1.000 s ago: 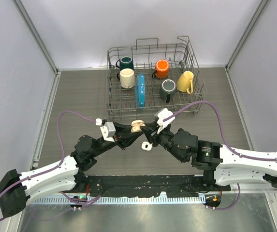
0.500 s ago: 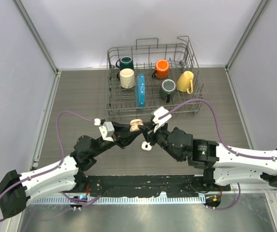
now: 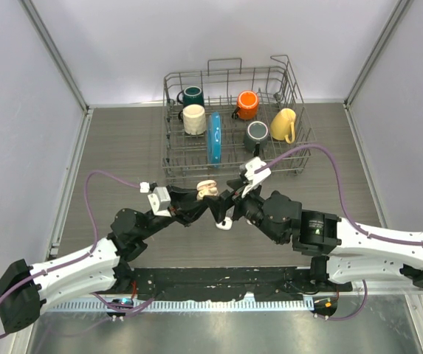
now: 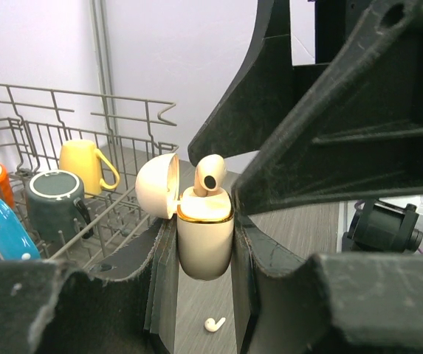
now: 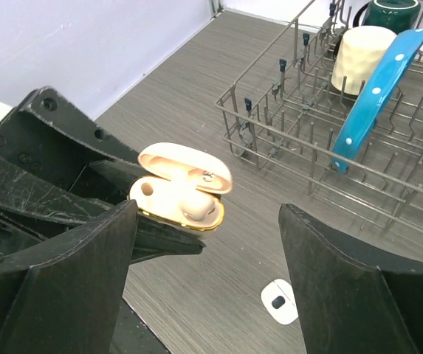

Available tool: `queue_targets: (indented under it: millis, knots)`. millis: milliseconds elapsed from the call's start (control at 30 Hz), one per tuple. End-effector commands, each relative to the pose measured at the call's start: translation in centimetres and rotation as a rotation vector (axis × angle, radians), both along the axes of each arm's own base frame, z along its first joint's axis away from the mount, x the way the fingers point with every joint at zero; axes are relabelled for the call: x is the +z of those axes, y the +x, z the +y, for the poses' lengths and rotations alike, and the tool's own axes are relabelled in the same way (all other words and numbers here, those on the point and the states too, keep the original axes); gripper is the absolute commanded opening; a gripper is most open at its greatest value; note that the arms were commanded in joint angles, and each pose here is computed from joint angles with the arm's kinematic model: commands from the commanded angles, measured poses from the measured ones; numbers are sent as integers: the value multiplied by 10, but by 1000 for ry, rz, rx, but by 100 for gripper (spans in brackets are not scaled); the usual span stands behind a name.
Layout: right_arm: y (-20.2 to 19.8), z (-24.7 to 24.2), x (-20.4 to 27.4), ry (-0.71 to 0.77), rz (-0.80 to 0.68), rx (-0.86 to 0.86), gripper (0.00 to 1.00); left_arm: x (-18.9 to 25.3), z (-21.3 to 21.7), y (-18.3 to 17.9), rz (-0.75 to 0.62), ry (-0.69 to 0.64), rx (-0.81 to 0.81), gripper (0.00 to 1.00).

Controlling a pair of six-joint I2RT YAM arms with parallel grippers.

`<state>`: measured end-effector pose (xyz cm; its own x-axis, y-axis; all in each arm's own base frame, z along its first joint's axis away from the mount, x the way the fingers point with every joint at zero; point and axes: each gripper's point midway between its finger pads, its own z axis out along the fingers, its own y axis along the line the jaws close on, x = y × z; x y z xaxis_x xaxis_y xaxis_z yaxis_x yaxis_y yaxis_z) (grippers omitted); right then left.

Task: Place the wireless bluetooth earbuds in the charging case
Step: Place the earbud in the charging case.

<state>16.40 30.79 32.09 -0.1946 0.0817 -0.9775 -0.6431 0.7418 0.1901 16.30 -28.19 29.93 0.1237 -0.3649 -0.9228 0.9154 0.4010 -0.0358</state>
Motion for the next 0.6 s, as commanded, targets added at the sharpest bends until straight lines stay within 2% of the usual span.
queue_targets:
  millis: [0, 133, 267, 433, 567]
  knots:
    - [3, -12, 42, 181, 37, -23, 83, 30, 9, -3, -83, -86, 20, 0]
    - [9, -23, 58, 286, 87, -38, 84, 31, 10, -4, -85, -86, 20, 0]
    - [20, -33, 66, 386, 212, -34, 84, 30, 10, -3, -88, -85, 24, 0]
    - [33, -38, 54, 407, 345, -7, 84, 32, 11, -3, -99, -85, 29, 0]
    - [27, -25, 43, 386, 415, 84, 84, 36, 11, -4, -106, -90, 25, 0]
